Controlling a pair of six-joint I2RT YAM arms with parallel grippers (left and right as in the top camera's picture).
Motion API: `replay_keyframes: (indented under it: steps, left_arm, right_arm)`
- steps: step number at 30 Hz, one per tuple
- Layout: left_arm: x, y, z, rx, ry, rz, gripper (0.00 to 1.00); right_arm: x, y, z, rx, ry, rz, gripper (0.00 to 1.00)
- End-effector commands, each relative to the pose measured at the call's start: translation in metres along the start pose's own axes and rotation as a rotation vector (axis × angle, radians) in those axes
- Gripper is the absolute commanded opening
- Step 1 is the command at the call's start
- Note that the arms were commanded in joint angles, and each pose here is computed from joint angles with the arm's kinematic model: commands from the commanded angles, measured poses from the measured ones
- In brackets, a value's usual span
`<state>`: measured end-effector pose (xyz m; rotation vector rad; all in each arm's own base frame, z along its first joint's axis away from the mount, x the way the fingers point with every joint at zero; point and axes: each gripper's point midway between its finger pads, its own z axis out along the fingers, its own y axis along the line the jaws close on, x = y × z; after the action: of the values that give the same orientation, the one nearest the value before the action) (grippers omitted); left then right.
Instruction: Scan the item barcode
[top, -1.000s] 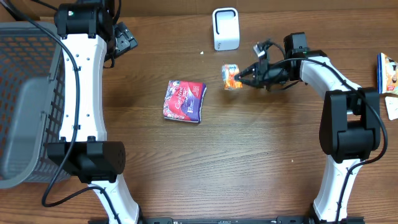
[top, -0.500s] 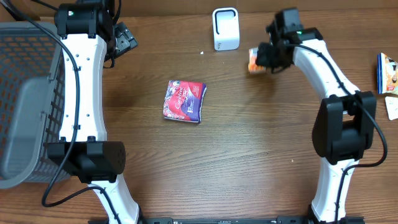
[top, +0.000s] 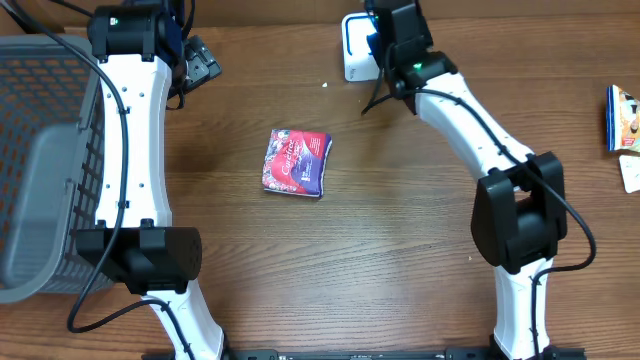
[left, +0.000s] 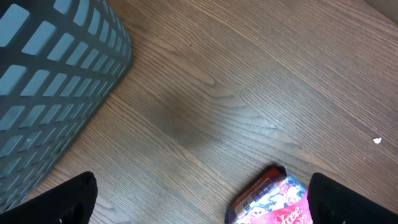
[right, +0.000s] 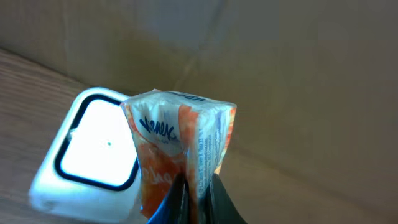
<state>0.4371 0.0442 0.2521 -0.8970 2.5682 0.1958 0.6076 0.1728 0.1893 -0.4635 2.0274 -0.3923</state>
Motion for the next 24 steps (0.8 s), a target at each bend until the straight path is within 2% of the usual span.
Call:
replay_keyframes:
  steps: [1,5,19,22,24]
  left_arm:
    - [0.000,0.000,0.005,-0.009,0.006,-0.008,1.00]
    - [0.000,0.000,0.005,-0.009,0.006,-0.008,1.00]
    - [0.000,0.000,0.005,-0.009,0.006,-0.008,1.00]
    - [0.000,0.000,0.005,-0.009,0.006,-0.008,1.00]
    - [0.000,0.000,0.005,-0.009,0.006,-0.008,1.00]
  right_arm:
    - [0.009,0.002,0.016,0.064,0.024,-0.259,0.04]
    - [0.011,0.013,0.025,0.063,0.008,-0.311,0.04]
    - [-0.006,0.038,0.022,0.023,-0.072,-0.298,0.04]
    - [-0.006,0.036,0.021,0.039,-0.066,-0.298,0.04]
    - [-0.005,0.018,0.022,0.116,-0.045,-0.281,0.04]
